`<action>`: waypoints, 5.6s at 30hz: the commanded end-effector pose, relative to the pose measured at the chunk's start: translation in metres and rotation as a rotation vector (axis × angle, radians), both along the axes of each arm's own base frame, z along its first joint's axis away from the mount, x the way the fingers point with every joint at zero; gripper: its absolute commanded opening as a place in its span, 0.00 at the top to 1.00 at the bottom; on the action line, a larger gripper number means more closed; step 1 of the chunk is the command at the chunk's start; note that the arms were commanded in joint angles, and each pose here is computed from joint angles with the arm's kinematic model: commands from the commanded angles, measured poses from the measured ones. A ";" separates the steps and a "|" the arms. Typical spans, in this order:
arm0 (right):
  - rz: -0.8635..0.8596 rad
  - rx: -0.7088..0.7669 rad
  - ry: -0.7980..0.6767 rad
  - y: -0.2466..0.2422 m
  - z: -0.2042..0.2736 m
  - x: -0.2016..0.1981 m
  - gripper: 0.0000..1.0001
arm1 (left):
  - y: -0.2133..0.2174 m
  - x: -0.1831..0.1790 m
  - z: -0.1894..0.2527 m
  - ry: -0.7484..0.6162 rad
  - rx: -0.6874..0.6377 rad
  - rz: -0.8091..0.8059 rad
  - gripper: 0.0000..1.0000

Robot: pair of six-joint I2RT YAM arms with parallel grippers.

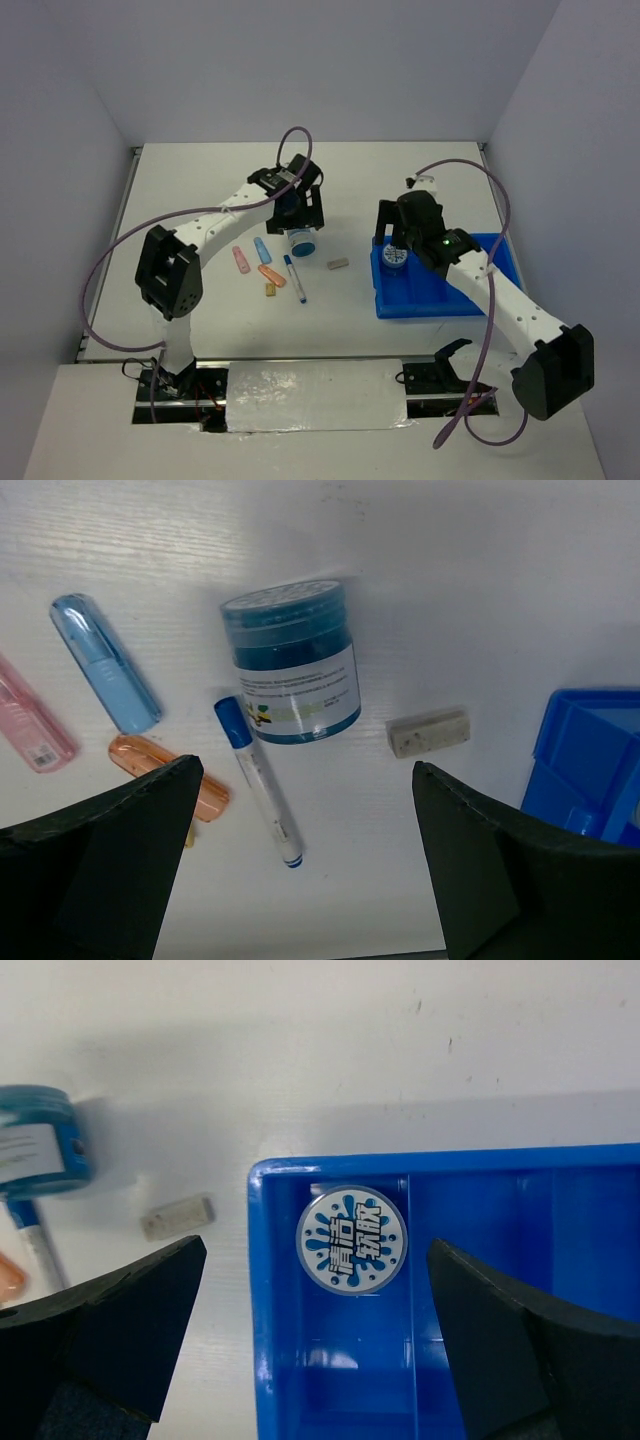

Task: Sort the stationery into containers
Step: Place the stationery in the storage box, then pick up the stationery from the center of the board, then place the stationery in the storage box, then pick up the stationery from the center of the board.

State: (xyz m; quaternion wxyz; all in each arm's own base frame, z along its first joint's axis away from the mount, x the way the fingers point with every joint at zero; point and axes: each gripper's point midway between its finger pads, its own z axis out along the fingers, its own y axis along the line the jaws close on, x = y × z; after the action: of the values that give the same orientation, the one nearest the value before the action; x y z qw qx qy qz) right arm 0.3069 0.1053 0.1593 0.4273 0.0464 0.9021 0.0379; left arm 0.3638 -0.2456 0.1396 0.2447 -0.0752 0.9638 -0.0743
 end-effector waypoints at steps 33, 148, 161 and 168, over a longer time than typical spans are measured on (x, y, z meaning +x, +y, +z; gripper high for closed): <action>0.275 0.294 -0.067 0.044 0.137 -0.014 0.00 | -0.052 0.025 0.054 -0.314 -0.185 -0.164 1.00; -0.111 0.142 -0.013 0.001 -0.016 -0.060 0.00 | 0.115 -0.081 0.050 -0.189 0.006 -0.121 0.01; 0.405 -0.071 0.123 0.117 -0.005 -0.035 0.10 | 0.198 -0.086 0.042 -0.048 0.194 0.317 0.01; 0.388 -0.239 0.371 0.137 -0.066 -0.010 0.03 | 0.196 -0.089 0.050 -0.088 0.113 0.240 0.01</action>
State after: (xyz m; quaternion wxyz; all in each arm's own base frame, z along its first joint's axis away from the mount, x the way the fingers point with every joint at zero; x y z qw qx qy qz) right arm 0.3045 0.2466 0.0976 0.2822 -0.1504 0.9471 0.0272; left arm 0.2800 -0.0490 0.1774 0.2822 -0.1828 0.9415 0.0247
